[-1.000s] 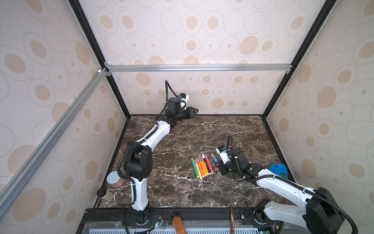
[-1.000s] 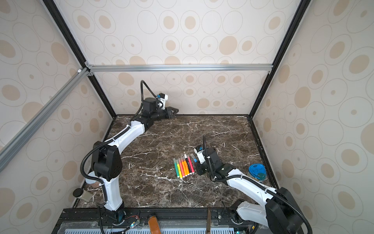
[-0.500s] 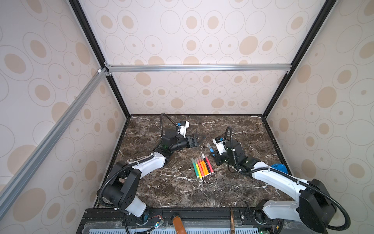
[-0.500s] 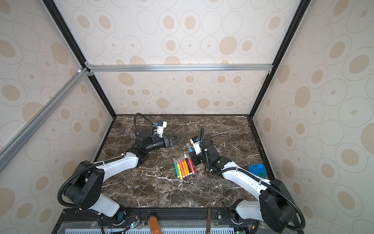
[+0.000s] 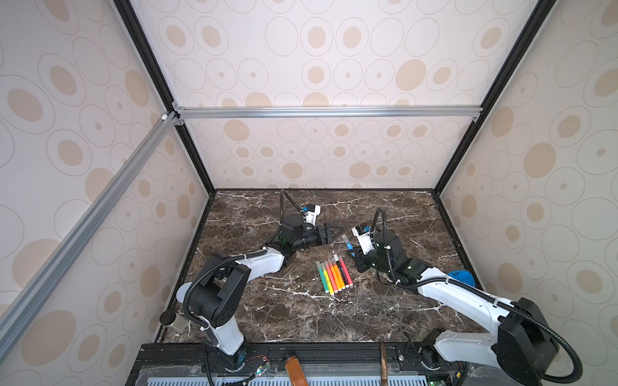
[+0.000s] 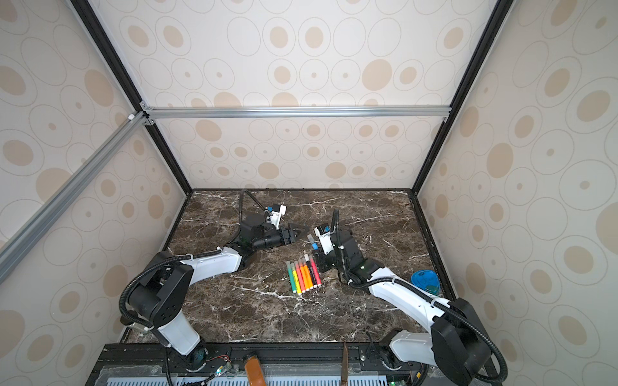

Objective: Remove pen caps from pens
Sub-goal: Open the pen cap on the pen.

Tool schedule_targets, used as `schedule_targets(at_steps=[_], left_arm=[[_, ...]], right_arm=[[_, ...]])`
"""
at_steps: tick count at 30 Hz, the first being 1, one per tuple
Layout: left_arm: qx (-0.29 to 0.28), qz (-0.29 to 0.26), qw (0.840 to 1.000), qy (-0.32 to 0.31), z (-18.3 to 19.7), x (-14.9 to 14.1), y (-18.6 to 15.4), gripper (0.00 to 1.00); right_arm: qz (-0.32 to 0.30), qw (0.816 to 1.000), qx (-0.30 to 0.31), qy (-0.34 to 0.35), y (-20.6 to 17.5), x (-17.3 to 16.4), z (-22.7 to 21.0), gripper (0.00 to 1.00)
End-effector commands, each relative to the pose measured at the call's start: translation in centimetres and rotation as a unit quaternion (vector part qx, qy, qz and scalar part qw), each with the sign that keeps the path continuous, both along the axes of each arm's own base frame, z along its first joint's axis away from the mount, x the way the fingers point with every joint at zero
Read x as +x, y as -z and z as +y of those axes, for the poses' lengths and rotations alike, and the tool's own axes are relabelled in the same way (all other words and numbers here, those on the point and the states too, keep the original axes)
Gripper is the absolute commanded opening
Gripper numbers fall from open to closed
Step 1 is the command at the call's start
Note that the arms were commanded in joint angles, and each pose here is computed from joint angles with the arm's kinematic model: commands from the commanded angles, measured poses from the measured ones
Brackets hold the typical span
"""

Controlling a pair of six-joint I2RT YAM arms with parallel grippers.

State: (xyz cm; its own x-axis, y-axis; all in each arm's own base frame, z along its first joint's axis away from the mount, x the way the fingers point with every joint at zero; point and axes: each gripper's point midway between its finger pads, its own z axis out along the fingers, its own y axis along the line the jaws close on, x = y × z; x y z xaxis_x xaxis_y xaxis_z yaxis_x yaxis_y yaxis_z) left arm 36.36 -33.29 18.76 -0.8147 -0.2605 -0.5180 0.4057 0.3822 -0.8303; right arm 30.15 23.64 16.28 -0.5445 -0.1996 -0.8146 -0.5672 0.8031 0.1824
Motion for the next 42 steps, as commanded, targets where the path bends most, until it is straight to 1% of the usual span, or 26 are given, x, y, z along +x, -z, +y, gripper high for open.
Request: schedule_targets(at_steps=[1, 4, 6, 11, 15, 19, 25, 28, 32, 33, 35, 36, 38, 39, 40, 41, 42], left_arm=[[-0.03, -0.008, 0.999, 0.02, -1.7, -0.5, -2.1, 0.69], [-0.031, -0.009, 0.999, 0.026, -2.4, -0.9, -2.3, 0.64], [-0.032, -0.007, 0.999, 0.031, -2.8, -1.1, -2.3, 0.59], [-0.034, 0.005, 0.999, 0.04, -3.5, -1.4, -1.5, 0.48], [-0.044, 0.006, 0.998, 0.048, -3.8, -1.6, -1.7, 0.36], [-0.046, 0.006, 0.998, 0.05, -4.0, -1.6, -1.9, 0.34], [-0.053, 0.009, 0.997, 0.053, -4.0, -1.6, -1.9, 0.26], [-0.063, 0.008, 0.996, 0.058, -4.2, -1.8, -2.4, 0.19], [-0.067, 0.005, 0.996, 0.061, -4.4, -1.9, -2.8, 0.15], [-0.067, 0.005, 0.996, 0.062, -4.4, -1.9, -2.8, 0.1], [-0.067, 0.004, 0.996, 0.061, -4.4, -1.9, -2.9, 0.05], [-0.067, 0.005, 0.996, 0.062, -4.5, -1.9, -2.8, 0.0], [-0.067, 0.005, 0.996, 0.062, -4.5, -1.9, -2.8, 0.0], [-0.067, 0.005, 0.996, 0.063, -4.5, -2.0, -2.8, 0.0], [-0.067, 0.004, 0.996, 0.064, -4.6, -2.0, -2.9, 0.0], [-0.067, 0.005, 0.996, 0.066, -4.7, -2.1, -2.8, 0.0], [-0.068, 0.004, 0.995, 0.068, -4.8, -2.2, -3.0, 0.0]], right_arm=[[-0.024, 1.0, 0.006, 0.003, -1.7, 0.8, 0.2, 0.0], [-0.021, 1.0, 0.005, 0.002, -1.4, 0.9, 0.3, 0.0], [-0.022, 1.0, 0.006, 0.003, -1.4, 1.0, 0.4, 0.0], [-0.024, 1.0, 0.004, 0.005, -1.4, 1.3, 0.4, 0.0], [-0.025, 1.0, 0.001, 0.006, -1.3, 1.5, 0.5, 0.0], [-0.029, 1.0, -0.001, 0.012, -1.3, 1.8, 0.4, 0.0], [-0.031, 0.999, -0.003, 0.014, -1.0, 2.2, 0.5, 0.0], [-0.033, 0.999, -0.005, 0.019, -0.8, 2.4, 0.5, 0.0], [-0.032, 0.999, -0.01, 0.022, -0.4, 2.6, 0.4, 0.0], [-0.031, 0.999, -0.011, 0.022, -0.2, 2.6, 0.4, 0.0], [-0.029, 0.999, -0.013, 0.024, 0.0, 2.7, 0.4, 0.0], [-0.028, 0.999, -0.013, 0.024, 0.1, 2.6, 0.4, 0.0], [-0.025, 0.999, -0.015, 0.026, 0.4, 2.7, 0.3, 0.0], [-0.022, 0.999, -0.015, 0.027, 0.5, 2.7, 0.3, 0.01], [-0.02, 0.999, -0.016, 0.026, 0.7, 2.7, 0.3, 0.13], [-0.019, 0.999, -0.016, 0.025, 0.7, 2.7, 0.4, 0.22], [-0.017, 0.999, -0.017, 0.023, 0.9, 2.7, 0.5, 0.28]])
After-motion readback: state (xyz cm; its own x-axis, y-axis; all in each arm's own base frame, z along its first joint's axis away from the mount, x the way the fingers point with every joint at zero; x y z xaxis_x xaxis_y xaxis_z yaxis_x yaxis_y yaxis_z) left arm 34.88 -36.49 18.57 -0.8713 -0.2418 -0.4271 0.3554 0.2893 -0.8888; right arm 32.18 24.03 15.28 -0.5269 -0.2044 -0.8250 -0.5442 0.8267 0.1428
